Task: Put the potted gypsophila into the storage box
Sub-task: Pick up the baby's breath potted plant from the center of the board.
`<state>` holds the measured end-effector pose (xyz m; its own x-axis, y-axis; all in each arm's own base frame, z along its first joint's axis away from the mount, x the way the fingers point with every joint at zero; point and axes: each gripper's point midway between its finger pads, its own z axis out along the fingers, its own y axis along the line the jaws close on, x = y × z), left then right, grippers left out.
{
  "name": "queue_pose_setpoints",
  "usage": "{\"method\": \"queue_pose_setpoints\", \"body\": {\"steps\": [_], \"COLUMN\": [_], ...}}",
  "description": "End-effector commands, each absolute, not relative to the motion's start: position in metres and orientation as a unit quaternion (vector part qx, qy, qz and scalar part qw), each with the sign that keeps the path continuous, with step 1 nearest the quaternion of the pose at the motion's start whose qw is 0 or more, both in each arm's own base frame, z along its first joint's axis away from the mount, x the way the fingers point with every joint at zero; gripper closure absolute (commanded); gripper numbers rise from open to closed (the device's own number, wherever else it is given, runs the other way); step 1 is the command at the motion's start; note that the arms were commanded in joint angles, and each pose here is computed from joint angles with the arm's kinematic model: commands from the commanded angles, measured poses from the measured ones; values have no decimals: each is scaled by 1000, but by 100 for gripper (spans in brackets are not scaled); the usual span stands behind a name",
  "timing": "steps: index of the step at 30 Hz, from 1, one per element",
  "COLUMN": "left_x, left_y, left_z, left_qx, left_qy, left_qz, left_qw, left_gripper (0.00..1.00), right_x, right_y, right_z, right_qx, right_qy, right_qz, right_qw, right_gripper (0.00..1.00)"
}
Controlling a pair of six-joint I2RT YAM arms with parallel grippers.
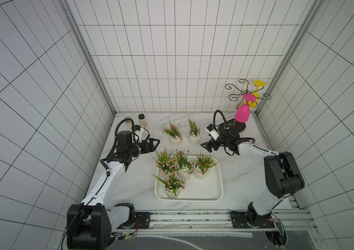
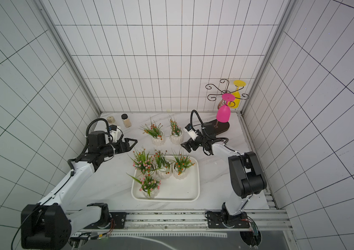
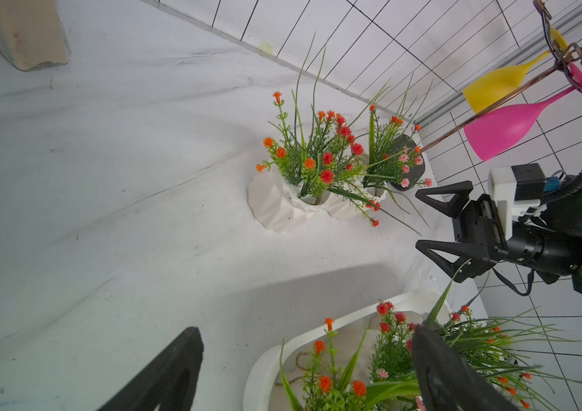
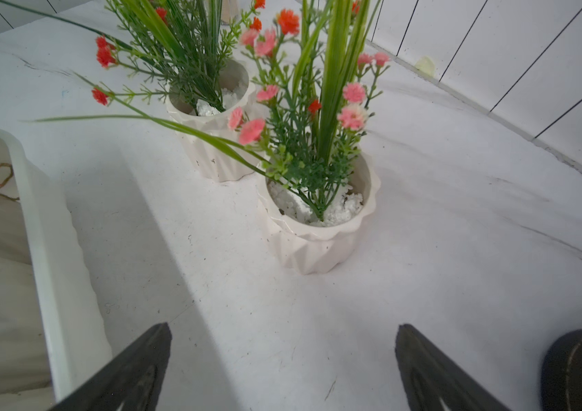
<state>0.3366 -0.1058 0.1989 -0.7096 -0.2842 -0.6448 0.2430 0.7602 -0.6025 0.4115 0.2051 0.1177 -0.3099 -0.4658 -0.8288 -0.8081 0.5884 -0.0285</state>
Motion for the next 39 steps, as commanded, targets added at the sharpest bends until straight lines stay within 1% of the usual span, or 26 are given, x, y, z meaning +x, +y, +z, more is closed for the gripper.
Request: {"method": "queue_pose_setpoints", "body": {"steps": [1, 10, 20, 28, 39], "left_x": [338, 339, 337, 336, 338], "left_y": [-108, -108, -112, -113, -113], "left_z": [203, 200, 198, 199, 198], "left_qx": [-6, -9, -8, -7, -8], "left_qy": [849, 851, 847, 846, 846], "left_qz": [-356, -359, -375, -376, -377], "left_qw": [390, 384, 378, 378, 378], "left_gripper": [9, 9, 9, 10, 10], "right_x": [431, 447, 459, 474, 485], "right_y": [222, 237, 262, 275, 287], "right_z": [144, 126, 117, 111, 117], "right_qx": [-454, -479, -503, -498, -482], "right_qy": [737, 726, 712, 715, 705], "right_qz": [200, 209, 223, 226, 234], "right_qw": [459, 448, 437, 436, 465], "right_gripper": [1, 1, 1, 1, 1]}}
